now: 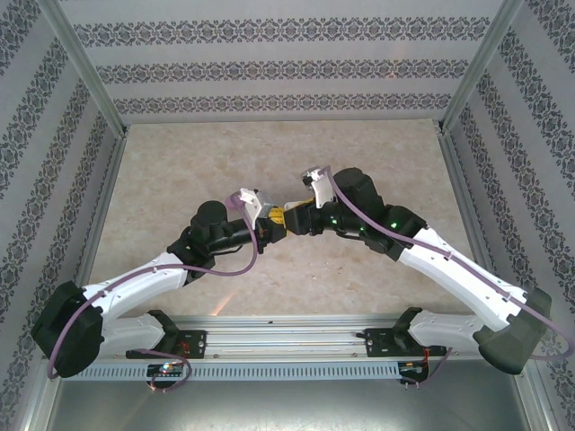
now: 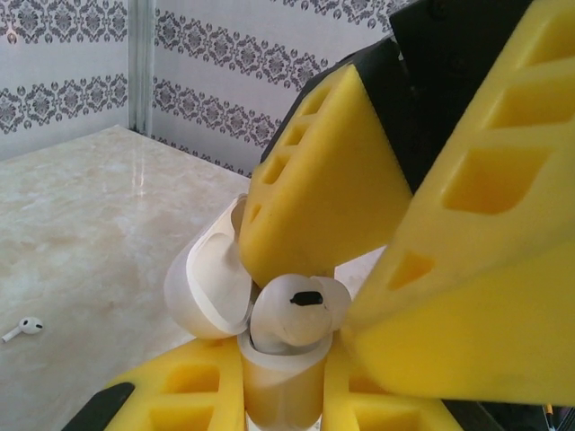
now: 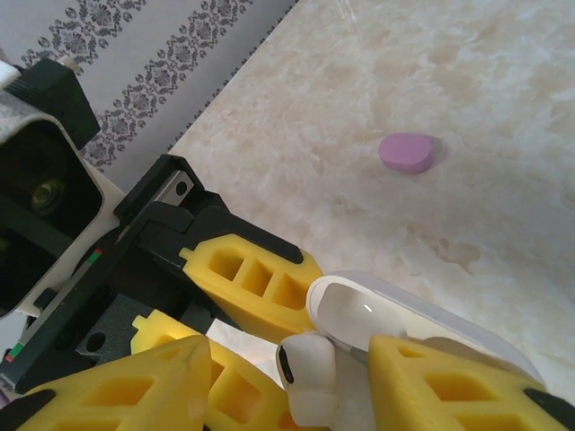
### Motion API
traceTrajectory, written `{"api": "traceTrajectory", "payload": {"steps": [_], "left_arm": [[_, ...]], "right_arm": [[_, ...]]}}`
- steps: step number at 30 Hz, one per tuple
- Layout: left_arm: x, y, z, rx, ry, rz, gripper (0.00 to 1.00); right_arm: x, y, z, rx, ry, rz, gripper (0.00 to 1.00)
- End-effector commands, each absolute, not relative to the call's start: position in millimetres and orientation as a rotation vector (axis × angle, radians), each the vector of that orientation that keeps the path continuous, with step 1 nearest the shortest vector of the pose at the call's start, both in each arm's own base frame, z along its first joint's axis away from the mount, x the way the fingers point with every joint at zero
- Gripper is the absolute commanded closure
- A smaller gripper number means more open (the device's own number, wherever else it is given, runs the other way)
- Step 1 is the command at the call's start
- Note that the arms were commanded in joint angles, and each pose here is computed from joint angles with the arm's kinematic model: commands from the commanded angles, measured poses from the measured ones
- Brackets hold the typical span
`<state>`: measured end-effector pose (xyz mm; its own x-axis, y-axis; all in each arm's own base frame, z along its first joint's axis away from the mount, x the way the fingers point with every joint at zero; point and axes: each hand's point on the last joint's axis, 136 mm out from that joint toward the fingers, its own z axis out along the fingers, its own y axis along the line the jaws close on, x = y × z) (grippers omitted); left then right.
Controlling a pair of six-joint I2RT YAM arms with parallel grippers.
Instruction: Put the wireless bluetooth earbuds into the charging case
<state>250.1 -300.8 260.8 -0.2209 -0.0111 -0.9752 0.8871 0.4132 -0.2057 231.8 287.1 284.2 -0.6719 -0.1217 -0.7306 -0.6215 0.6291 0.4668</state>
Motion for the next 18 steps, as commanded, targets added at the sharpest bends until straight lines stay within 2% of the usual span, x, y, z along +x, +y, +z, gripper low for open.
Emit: {"api": "traceTrajectory", "payload": {"steps": [1, 6, 10, 18], "left_arm": [[241, -302, 290, 0.799, 1.446, -1.045, 1.0], [242, -302, 287, 0.804, 1.463, -1.035, 1.0], [245, -301, 282, 0.796, 1.486, -1.022, 1.0], [245, -300, 280, 0.794, 1.495, -1.015, 1.0]], "right_arm": [[228, 279, 293, -0.53, 2.21, 0.94, 0.46], [225, 276, 306, -0.485, 2.201, 0.976, 0.44], [220, 278, 310, -0.46, 2.217, 1.022, 0.48], [214, 279, 320, -0.443, 2.201, 1.064, 0.7]]}}
